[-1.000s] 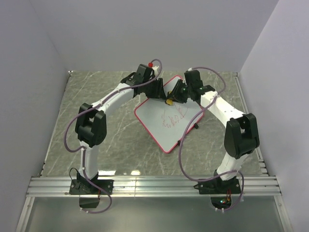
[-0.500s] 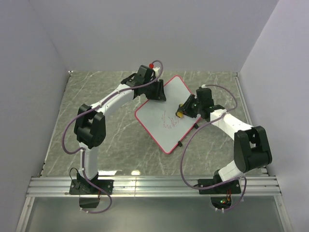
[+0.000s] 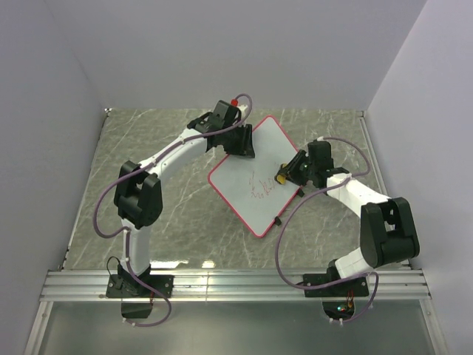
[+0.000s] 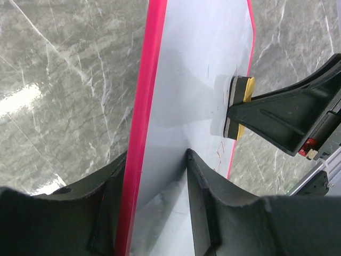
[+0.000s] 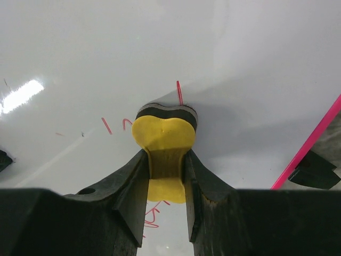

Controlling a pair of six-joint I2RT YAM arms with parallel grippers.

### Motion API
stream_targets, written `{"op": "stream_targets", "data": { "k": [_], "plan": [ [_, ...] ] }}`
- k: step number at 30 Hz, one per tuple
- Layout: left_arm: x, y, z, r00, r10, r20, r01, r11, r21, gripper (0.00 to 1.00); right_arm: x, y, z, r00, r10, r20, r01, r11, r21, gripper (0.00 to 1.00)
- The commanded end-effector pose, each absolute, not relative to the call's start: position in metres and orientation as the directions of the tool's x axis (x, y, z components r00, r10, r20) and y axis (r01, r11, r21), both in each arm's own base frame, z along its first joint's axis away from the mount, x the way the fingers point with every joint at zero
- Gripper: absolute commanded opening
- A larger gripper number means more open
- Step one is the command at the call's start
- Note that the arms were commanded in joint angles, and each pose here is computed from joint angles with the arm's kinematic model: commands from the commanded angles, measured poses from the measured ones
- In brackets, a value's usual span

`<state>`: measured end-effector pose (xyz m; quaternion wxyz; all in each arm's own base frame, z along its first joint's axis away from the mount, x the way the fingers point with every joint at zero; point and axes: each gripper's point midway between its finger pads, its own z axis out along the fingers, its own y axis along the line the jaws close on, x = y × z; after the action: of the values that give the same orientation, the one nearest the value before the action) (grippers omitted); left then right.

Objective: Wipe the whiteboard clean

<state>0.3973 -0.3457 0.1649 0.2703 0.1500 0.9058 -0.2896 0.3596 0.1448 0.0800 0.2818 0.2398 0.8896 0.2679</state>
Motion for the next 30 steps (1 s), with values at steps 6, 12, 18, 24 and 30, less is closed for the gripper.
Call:
{"op": "stream_targets", "data": {
  "k": [6, 12, 18, 24, 30],
  "plan": [
    [0.337, -0.346, 0.137, -0.863, 0.255, -0.437, 0.436, 0.813, -0.387, 0.00, 0.333, 0.149, 0.051, -0.812, 0.519, -0.269, 0.318, 0.778, 0.542, 0.00],
    [0.335, -0.354, 0.137, -0.857, 0.268, -0.440, 0.448, 0.808, -0.382, 0.00, 0.368, 0.180, 0.110, -0.803, 0.494, -0.333, 0.201, 0.751, 0.629, 0.00],
    [0.329, -0.360, 0.139, -0.851, 0.278, -0.445, 0.460, 0.804, -0.378, 0.00, 0.382, 0.180, 0.096, -0.816, 0.487, -0.310, 0.234, 0.770, 0.594, 0.00],
    [0.322, -0.361, 0.138, -0.849, 0.288, -0.443, 0.466, 0.803, -0.370, 0.00, 0.393, 0.197, 0.110, -0.821, 0.484, -0.302, 0.178, 0.721, 0.670, 0.00],
    [0.318, -0.360, 0.137, -0.847, 0.293, -0.443, 0.469, 0.804, -0.365, 0.00, 0.416, 0.213, 0.151, -0.805, 0.491, -0.333, 0.100, 0.666, 0.739, 0.00]
  ]
}}
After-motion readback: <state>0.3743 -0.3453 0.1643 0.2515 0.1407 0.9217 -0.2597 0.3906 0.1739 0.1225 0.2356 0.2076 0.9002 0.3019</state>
